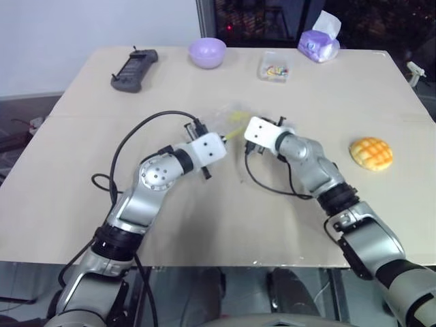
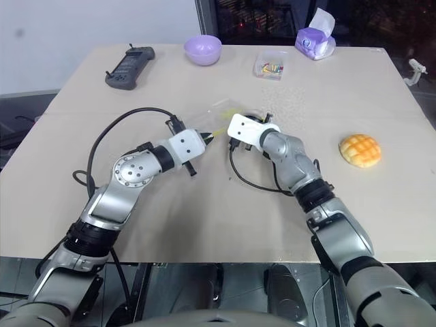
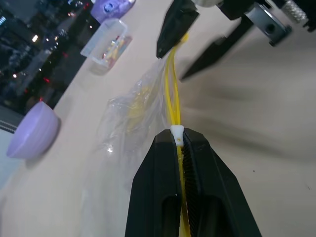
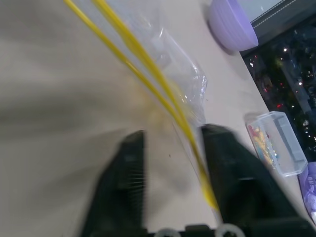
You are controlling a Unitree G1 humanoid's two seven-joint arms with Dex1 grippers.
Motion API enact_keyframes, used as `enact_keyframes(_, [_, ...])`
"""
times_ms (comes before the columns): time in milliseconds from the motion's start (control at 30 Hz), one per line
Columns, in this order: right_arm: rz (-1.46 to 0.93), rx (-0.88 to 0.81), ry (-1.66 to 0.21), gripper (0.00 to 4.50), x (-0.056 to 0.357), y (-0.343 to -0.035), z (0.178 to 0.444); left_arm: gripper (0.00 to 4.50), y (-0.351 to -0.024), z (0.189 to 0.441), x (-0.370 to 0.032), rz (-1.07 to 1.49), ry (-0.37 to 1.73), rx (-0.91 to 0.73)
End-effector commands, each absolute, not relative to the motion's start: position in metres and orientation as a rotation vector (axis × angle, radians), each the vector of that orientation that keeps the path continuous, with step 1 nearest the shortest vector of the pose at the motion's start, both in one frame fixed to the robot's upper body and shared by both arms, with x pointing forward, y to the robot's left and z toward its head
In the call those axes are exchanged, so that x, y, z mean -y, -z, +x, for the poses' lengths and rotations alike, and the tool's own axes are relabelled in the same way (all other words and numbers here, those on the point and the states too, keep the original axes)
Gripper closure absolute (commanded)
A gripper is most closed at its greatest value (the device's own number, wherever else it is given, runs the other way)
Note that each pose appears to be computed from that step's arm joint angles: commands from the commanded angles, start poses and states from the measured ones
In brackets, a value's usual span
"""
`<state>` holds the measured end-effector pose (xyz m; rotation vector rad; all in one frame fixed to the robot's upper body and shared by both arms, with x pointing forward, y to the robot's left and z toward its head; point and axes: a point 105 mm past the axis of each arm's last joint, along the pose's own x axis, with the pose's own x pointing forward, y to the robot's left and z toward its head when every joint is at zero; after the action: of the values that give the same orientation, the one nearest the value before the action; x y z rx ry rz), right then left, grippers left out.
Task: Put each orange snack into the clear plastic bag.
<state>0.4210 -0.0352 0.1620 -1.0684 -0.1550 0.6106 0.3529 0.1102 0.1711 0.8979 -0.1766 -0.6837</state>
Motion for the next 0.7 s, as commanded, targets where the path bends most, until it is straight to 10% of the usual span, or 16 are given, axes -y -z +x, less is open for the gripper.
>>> enact_keyframes(33, [-1.095, 0.235, -0.614, 0.7, 0.034, -0.181, 0.414, 4.5, -0.18, 0.352, -0.113, 0.873, 0.667, 0.229])
enact_keyframes(400, [-1.157, 0.395, -0.808, 0.29, 0.012, -0.19, 0.378, 4.5, -0.168, 0.343, -0.101, 0.931, 0.811, 0.355])
enact_keyframes(700, [-1.201, 0.368, -0.803, 3.75, 0.022, -0.184, 0.382, 4.5, -0.167, 0.349, -0.108, 0.982, 0.799, 0.381])
